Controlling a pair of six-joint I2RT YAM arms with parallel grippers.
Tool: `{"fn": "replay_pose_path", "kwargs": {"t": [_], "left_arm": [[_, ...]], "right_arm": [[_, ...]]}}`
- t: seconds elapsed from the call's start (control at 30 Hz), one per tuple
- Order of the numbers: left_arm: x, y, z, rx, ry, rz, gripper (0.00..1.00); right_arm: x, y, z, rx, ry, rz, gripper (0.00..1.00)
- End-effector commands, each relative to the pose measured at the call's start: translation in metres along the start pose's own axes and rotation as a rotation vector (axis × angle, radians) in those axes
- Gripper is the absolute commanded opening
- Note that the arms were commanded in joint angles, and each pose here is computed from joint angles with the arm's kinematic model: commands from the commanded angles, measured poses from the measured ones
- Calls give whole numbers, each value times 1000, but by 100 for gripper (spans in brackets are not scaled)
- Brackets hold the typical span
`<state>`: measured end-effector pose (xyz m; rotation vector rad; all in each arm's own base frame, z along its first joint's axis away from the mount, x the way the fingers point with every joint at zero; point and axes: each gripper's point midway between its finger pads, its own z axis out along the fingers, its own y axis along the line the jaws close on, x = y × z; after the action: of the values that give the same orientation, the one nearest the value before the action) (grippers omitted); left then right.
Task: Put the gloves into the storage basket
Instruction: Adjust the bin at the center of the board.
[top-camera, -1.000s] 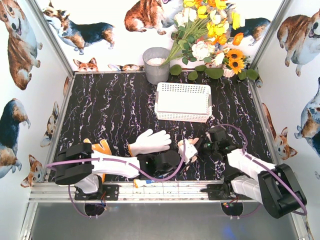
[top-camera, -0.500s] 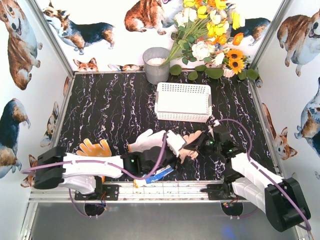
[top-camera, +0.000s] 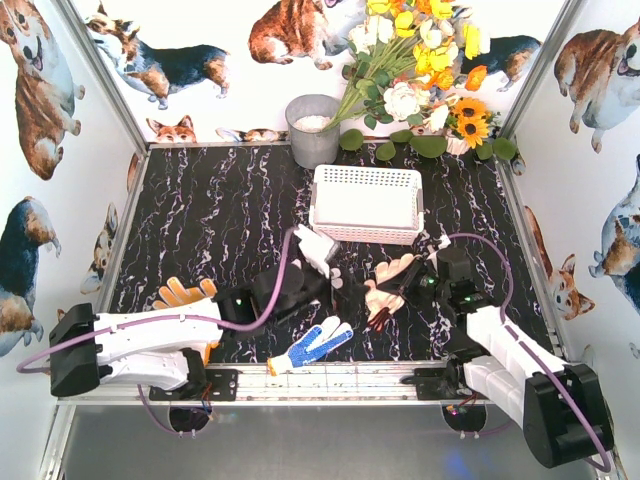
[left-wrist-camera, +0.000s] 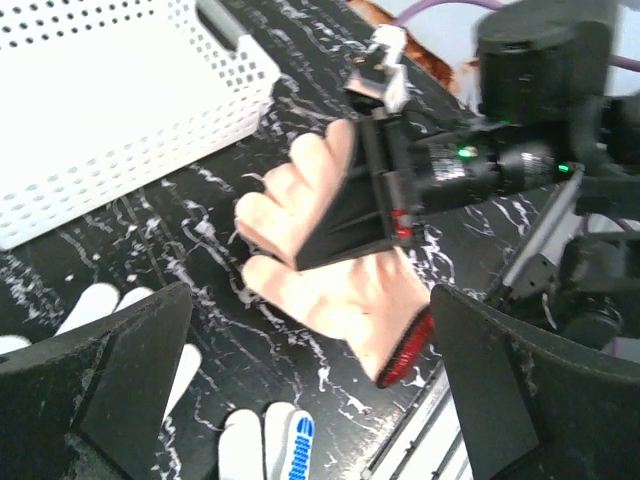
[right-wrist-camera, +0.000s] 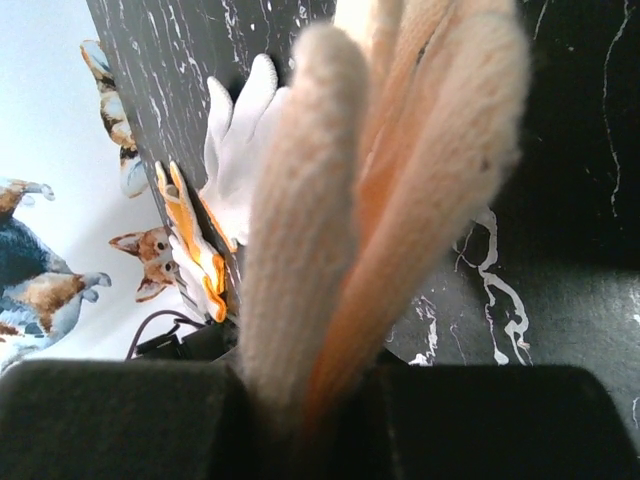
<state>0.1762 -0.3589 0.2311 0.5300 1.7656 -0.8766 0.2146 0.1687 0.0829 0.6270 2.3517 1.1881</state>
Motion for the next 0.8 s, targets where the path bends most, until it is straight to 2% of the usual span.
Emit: {"fn": "replay_pose_path", "kwargs": {"t": [0.0,0.23,0.5,0.77], "left_arm": [[2,27,5,-64,38,-99,100],[8,83,8,-225,92,-156,100],[6,141,16,-288,122,-224,100],[-3,201,40,-341,144,-254,100]], "right_arm": [[-18,37,-11,-95,-48,-85,0],[-31,30,-22,-18,-96,-117,0],[-60,14,-25,49,-166,-98,0],[-98,-7,-31,150,-250,-73,0]]}}
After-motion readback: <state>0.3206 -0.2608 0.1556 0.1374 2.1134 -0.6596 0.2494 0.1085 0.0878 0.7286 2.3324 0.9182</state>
